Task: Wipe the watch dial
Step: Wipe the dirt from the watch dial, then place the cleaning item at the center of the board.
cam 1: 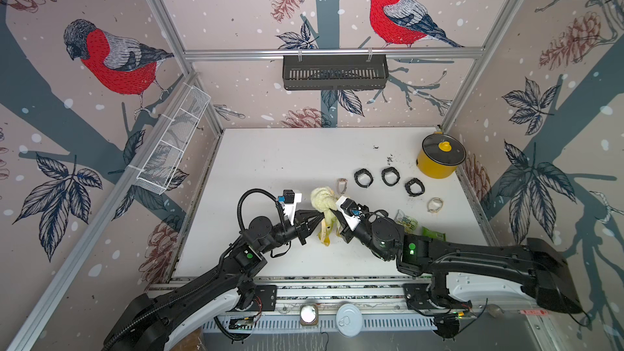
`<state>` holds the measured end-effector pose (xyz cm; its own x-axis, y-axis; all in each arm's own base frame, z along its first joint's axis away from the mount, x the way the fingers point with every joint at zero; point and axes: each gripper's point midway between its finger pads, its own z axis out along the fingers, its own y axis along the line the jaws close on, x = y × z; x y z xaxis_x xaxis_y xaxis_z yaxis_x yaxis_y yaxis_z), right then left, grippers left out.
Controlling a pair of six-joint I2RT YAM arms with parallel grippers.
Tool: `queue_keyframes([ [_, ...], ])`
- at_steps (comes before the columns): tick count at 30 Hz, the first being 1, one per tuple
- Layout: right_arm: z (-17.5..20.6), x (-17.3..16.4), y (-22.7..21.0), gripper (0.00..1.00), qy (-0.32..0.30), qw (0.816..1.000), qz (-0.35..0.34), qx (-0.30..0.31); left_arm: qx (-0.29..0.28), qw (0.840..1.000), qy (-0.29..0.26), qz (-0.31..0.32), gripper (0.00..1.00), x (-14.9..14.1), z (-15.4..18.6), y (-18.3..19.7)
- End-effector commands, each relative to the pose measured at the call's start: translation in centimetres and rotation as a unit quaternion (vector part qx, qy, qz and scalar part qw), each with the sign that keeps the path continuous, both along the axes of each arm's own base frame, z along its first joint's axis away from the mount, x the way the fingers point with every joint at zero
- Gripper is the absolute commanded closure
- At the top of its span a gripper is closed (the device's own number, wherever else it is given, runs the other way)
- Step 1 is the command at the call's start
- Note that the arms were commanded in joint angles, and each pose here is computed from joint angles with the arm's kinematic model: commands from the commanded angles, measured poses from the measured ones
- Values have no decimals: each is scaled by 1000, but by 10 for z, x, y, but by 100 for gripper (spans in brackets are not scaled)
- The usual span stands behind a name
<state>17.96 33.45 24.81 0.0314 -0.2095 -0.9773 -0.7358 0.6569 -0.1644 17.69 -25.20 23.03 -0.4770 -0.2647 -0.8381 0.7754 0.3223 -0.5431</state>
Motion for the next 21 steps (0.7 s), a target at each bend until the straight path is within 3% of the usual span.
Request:
queue_keyframes([
  [1, -24, 13, -23, 98, 15, 997, -56, -45, -60, 995, -79, -8, 100, -9, 46, 4],
  [9, -47, 32, -78, 96, 63, 988, -139, -30, -58, 994, -91, -3, 100, -13, 46, 9],
  [16, -120, 24, -99, 94, 171, 975, -140, -33, -75, 986, -146, -16, 100, -28, 55, 15],
  [21, -168, 26, -123, 94, 216, 954, -205, -42, -56, 976, -209, -32, 100, -39, 57, 14],
])
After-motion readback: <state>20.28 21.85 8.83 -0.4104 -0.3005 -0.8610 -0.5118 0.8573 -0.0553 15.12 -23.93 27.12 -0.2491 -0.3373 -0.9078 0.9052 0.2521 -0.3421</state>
